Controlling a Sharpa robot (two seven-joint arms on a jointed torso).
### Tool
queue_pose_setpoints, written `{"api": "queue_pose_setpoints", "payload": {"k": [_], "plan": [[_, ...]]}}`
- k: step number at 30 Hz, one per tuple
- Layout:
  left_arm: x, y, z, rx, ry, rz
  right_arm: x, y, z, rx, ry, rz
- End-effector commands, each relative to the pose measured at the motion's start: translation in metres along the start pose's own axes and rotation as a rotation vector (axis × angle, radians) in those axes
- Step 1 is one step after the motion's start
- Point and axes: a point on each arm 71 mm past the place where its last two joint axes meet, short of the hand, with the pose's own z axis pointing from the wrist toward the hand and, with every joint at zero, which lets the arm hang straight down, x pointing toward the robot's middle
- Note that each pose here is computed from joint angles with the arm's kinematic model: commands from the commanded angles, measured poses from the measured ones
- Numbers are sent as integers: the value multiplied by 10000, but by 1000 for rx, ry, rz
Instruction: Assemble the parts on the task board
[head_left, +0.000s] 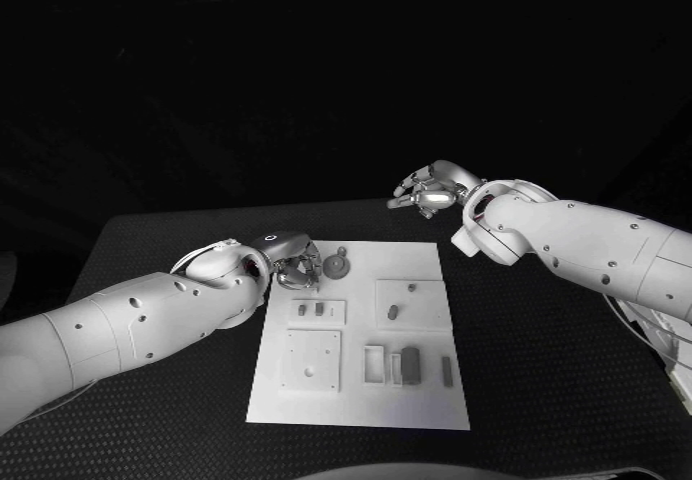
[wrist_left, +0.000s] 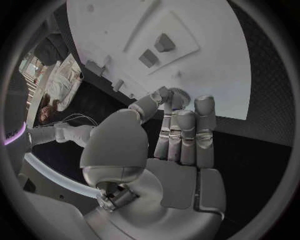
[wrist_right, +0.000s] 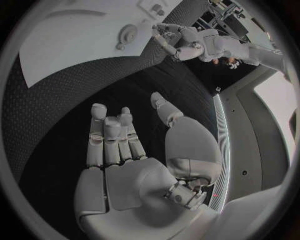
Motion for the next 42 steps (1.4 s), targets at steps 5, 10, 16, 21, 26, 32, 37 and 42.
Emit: {"api": "queue_pose_setpoints", "payload": {"k": [5,10,16,21,26,32,37,42], "plan": [[21,27,20,4,33,29,15,13,3,-9,12,0],[37,37,43,3,45,38,16,14,5,-9,12,0],[55,31,52,6,58,38,17,14,5,-9,12,0],[71,18,48,11,72,37,16,12,5,-9,12,0],[91,-18,39,22,91,34,11,6,3,-8,11,-1],[106,-33,40,27,101,32,14,11,3,-9,12,-1],[112,-25,50,25,100,47,13,9,3,-9,11,-1],[131,-14,63,22,100,57,15,12,5,-9,11,0]]}}
